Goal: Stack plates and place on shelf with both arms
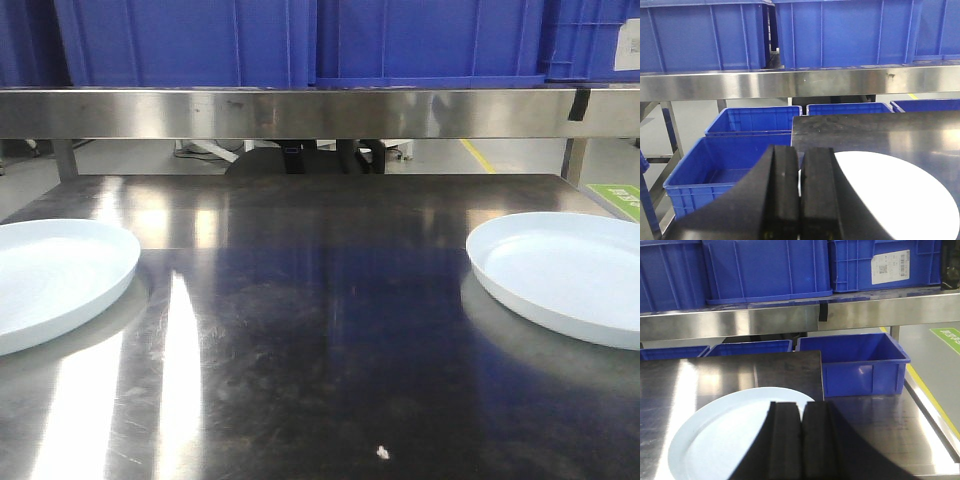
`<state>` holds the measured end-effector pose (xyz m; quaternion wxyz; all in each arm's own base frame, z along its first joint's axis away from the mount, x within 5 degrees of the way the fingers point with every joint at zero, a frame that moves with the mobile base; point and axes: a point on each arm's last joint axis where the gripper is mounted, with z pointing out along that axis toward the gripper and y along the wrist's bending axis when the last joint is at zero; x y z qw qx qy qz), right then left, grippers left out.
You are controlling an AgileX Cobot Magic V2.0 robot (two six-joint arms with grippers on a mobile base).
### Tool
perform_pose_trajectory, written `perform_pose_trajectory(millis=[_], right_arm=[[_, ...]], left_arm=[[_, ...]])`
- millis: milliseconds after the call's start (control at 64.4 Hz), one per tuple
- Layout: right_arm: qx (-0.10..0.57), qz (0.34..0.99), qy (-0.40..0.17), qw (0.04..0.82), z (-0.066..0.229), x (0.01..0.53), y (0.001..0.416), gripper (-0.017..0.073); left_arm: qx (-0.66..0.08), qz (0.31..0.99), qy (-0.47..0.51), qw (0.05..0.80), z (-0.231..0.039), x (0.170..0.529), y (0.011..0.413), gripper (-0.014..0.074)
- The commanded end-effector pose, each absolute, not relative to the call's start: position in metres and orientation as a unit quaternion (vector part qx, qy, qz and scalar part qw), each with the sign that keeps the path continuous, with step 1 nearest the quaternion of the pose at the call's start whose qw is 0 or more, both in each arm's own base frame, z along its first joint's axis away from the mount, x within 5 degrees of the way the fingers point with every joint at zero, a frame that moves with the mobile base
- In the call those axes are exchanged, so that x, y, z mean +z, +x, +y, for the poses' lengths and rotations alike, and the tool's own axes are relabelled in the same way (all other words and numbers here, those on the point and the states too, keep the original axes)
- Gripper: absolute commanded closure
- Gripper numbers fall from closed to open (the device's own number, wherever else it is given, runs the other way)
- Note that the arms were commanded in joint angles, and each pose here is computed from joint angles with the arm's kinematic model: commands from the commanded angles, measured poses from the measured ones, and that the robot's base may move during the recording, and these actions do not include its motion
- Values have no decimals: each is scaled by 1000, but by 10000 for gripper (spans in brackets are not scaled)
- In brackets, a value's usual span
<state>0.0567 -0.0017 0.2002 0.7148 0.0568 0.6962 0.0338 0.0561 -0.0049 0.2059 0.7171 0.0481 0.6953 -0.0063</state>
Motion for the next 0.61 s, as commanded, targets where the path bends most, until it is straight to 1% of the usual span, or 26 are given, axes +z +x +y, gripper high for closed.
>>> perform_pose_trajectory(millis=[0, 202, 310, 450, 590], right_arm=[[27, 658, 55, 751, -3, 209, 55, 510], [27, 658, 55, 751, -3, 209, 55, 510], [27, 658, 55, 751, -3, 209, 55, 510], [27, 658, 55, 751, -3, 209, 55, 510], [27, 658, 55, 751, -3, 209, 55, 510]], left_arm=[[-2, 658, 37, 752, -3, 216, 54, 513], [-3, 638, 38, 769, -3, 239, 49, 512], [-8, 640, 44, 767, -4, 255, 44, 506], [-13, 661, 54, 748, -6, 270, 45, 506], [-15, 684, 56, 727, -7, 285, 57, 506]])
